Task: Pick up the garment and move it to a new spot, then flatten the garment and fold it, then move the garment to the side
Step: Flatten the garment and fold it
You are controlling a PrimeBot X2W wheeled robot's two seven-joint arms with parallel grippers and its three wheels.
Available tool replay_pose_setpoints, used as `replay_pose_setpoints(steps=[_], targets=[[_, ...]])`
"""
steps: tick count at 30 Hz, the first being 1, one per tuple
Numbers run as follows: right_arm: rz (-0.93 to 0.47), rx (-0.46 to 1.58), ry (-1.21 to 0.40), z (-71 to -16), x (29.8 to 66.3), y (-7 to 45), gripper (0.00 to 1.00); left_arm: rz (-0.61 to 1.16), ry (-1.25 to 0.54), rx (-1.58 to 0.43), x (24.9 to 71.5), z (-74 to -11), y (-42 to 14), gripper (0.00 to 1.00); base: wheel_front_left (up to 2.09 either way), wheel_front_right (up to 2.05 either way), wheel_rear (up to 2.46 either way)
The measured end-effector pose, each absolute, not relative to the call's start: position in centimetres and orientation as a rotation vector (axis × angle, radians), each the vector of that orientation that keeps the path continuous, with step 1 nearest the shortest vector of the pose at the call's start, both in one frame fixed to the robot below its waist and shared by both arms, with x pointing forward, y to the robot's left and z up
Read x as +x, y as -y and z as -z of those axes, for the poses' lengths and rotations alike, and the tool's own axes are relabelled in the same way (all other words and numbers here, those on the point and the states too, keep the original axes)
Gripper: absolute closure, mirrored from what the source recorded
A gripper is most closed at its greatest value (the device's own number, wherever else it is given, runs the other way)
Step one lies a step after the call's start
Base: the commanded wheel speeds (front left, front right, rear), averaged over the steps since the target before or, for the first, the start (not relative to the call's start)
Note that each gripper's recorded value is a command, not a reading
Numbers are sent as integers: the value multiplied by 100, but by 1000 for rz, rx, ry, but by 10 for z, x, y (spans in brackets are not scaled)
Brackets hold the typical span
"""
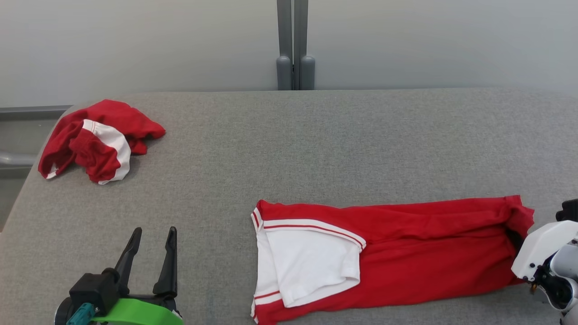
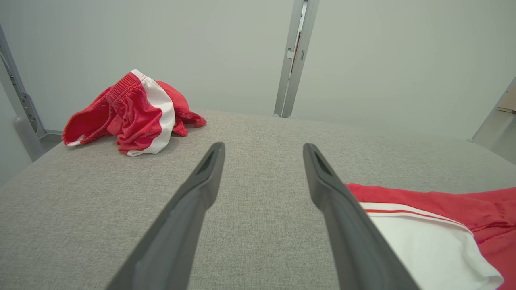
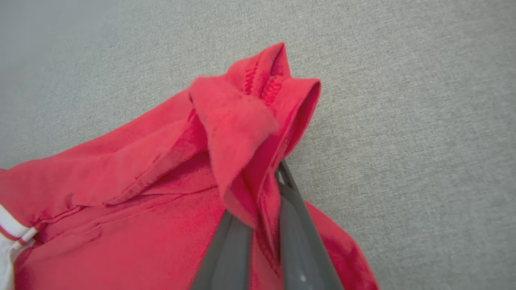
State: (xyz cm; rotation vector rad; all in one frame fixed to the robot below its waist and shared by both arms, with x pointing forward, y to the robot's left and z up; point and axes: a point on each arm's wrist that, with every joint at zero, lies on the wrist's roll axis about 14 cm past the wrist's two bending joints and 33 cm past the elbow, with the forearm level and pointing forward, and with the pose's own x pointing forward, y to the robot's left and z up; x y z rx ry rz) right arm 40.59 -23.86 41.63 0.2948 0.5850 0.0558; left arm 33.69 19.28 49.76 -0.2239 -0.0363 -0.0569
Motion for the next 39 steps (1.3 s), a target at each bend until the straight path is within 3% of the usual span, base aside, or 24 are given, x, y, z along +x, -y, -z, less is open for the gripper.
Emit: replay_pose_setpoints(steps=[7, 19, 27, 39], targets=[[-86, 243, -488, -445, 414, 239, 100, 76, 42, -224, 337, -500, -187, 0, 0, 0, 0], [-450, 326, -343, -498, 405, 104, 100, 29, 45, -218, 323, -498, -200, 0, 0, 0, 0], [-668, 388, -411, -495, 381, 5, 100, -39, 34, -214, 303, -493, -220, 0, 0, 0, 0], [-773, 396, -509, -469, 378, -68, 100, -156, 31, -206, 273, -490, -253, 0, 0, 0, 0]])
